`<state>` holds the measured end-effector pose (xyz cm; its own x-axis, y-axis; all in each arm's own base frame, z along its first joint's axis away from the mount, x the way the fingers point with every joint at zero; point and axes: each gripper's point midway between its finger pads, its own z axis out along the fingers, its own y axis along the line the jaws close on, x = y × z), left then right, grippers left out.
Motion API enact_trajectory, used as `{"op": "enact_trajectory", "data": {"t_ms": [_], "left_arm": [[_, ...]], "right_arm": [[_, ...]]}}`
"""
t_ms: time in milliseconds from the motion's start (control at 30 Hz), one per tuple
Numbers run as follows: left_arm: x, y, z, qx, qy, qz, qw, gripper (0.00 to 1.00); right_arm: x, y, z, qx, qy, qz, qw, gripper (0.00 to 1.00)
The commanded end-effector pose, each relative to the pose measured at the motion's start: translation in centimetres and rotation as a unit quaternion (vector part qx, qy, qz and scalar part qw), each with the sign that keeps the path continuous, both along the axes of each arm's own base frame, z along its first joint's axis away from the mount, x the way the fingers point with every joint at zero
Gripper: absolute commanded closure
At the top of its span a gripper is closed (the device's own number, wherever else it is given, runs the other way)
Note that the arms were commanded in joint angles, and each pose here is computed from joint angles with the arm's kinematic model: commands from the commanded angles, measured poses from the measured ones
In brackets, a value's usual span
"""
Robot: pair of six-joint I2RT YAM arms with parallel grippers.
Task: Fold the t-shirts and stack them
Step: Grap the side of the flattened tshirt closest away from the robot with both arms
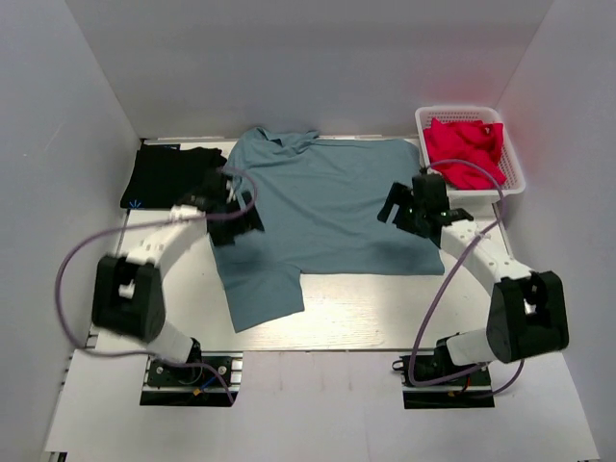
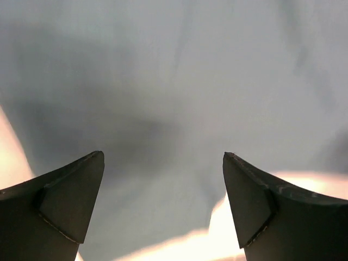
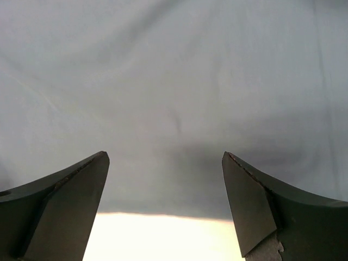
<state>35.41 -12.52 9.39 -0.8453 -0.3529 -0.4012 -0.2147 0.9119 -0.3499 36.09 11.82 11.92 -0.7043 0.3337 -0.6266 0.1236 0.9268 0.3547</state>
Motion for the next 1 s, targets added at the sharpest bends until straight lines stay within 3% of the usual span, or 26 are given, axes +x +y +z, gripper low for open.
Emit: {"op": "enact_trajectory", "data": {"t_ms": [0, 33, 233, 533, 667, 833, 967], "left_arm": [[-6.3, 0.2, -0.4, -0.009, 0.022, 0.035, 0.999, 0.0], [-9.4, 0.7, -2.0, -0.007, 0.068, 0.053, 0.996, 0.0], [-20.1, 2.5, -4.4, -0.003, 0.165, 0.087, 0.982, 0.0], [-23.3, 2.2, -7.8, 0.015, 0.243, 0.104, 0.964, 0.04], [-23.4, 1.8, -9.2, 0.019, 0.256, 0.095, 0.962, 0.18], [-23.4, 0.9, -9.8, -0.009, 0.254, 0.09, 0.963, 0.56], [-23.1, 1.1, -10.1, -0.004, 0.244, 0.093, 0.965, 0.64]], "right_arm": [[-0.8, 0.2, 0.1, 0.023, -0.016, -0.002, 1.0, 0.1], [-1.5, 0.0, 0.1, 0.023, -0.018, -0.006, 1.0, 0.1], [-3.1, -1.4, -1.2, 0.02, -0.007, -0.036, 0.999, 0.1], [-3.3, -0.7, -2.8, 0.051, 0.015, -0.052, 0.997, 0.1], [-3.2, -0.9, -3.0, 0.043, 0.018, -0.052, 0.998, 0.1], [-3.5, -2.3, -3.1, 0.022, 0.022, -0.08, 0.996, 0.1], [-4.7, -4.1, -3.9, -0.005, 0.028, -0.109, 0.994, 0.1]]}}
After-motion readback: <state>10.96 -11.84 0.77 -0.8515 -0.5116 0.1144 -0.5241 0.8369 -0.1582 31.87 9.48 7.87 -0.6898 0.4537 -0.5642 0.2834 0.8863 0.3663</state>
